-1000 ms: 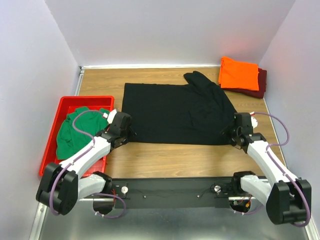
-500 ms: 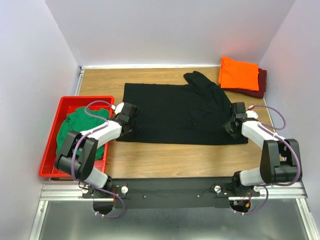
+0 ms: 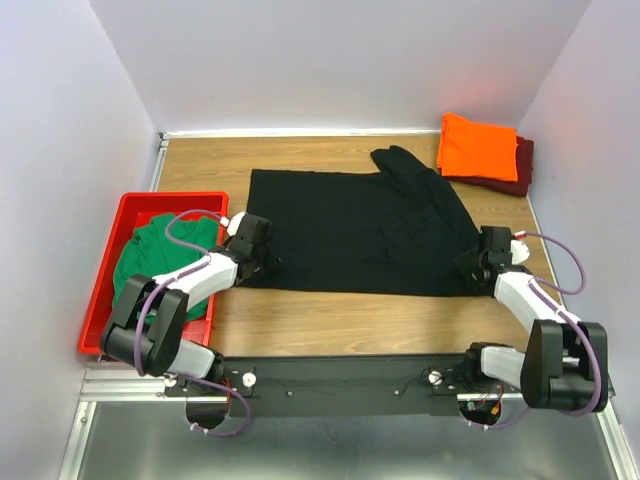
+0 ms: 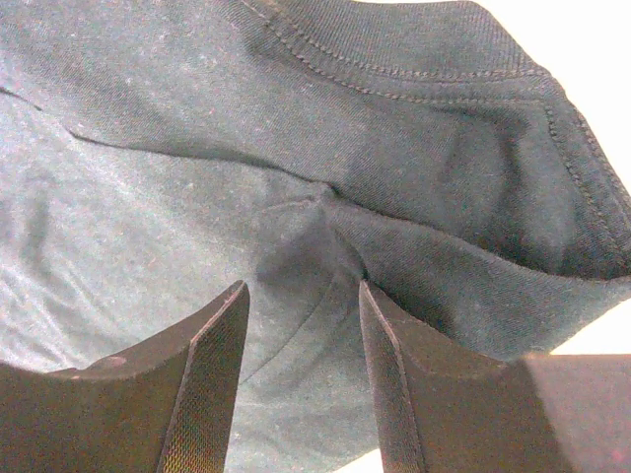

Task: Fold and stack the t-shirts
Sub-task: Fold the tshirt

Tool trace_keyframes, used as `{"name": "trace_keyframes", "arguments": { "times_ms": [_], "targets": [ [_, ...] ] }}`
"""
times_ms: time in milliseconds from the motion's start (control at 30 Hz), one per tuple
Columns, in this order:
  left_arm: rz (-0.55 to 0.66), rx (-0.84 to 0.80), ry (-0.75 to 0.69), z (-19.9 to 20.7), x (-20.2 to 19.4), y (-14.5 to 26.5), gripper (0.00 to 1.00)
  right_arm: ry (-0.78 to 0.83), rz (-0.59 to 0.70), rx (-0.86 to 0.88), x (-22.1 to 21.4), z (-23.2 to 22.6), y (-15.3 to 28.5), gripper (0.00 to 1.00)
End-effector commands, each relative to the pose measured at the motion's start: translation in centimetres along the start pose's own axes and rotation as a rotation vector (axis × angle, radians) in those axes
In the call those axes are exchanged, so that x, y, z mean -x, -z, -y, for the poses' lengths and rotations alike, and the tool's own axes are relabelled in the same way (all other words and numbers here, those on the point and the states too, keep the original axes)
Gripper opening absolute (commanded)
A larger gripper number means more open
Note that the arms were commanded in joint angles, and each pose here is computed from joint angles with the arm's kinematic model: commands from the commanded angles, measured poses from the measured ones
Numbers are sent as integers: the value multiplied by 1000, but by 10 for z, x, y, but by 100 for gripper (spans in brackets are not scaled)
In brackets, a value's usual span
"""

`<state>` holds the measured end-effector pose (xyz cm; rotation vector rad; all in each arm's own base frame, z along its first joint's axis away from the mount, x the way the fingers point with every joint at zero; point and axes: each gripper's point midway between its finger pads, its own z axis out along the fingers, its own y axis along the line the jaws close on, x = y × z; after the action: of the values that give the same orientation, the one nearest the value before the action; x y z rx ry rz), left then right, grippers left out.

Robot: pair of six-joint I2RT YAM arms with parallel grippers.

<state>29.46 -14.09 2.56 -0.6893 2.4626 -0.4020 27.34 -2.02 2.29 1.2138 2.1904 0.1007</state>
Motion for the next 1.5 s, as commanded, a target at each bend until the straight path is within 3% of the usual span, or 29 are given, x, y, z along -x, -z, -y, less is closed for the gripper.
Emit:
{"name": "trace_keyframes", "arguments": {
  "times_ms": [0,400,600,700,833,967,1133,1200,1233,1267,1300,1333,1367,1400,1467],
  "targets": [
    [-114,65,-2,-28,-31,13,40,15,-192,-56,-49,33,9,57],
    [-112,86,24,-45,-39,44,40,6,-370,-60,-86,43,26,57],
    [-78,52,0,-27,-22,51,40,11,-324,5,-78,36,34,57],
    [-3,33,-46,1,14,55,40,32,-262,87,-47,0,41,58],
    [155,-27,-50,62,91,65,41,86,-97,172,23,-59,48,58],
    [230,45,10,72,156,32,40,189,16,321,80,-133,41,58],
    [288,81,-10,89,225,-2,40,320,-8,441,93,-197,10,58],
    [262,201,-35,71,232,-35,40,345,9,473,103,-220,5,58],
    [311,186,-35,85,256,-32,40,360,-7,460,99,-222,-10,58],
    [273,267,-53,67,253,-56,43,376,7,498,103,-238,-9,58],
    [314,253,-49,80,272,-54,43,390,6,508,102,-244,-12,58],
    [279,304,-64,65,263,-70,43,401,8,518,102,-249,-14,58],
    [317,288,-54,78,282,-68,43,426,-4,519,96,-253,-25,58],
    [283,321,-77,69,275,-90,43,435,0,526,97,-257,-27,58],
    [311,323,-76,75,288,-96,43,454,17,537,101,-267,-30,58]
  ]
}}
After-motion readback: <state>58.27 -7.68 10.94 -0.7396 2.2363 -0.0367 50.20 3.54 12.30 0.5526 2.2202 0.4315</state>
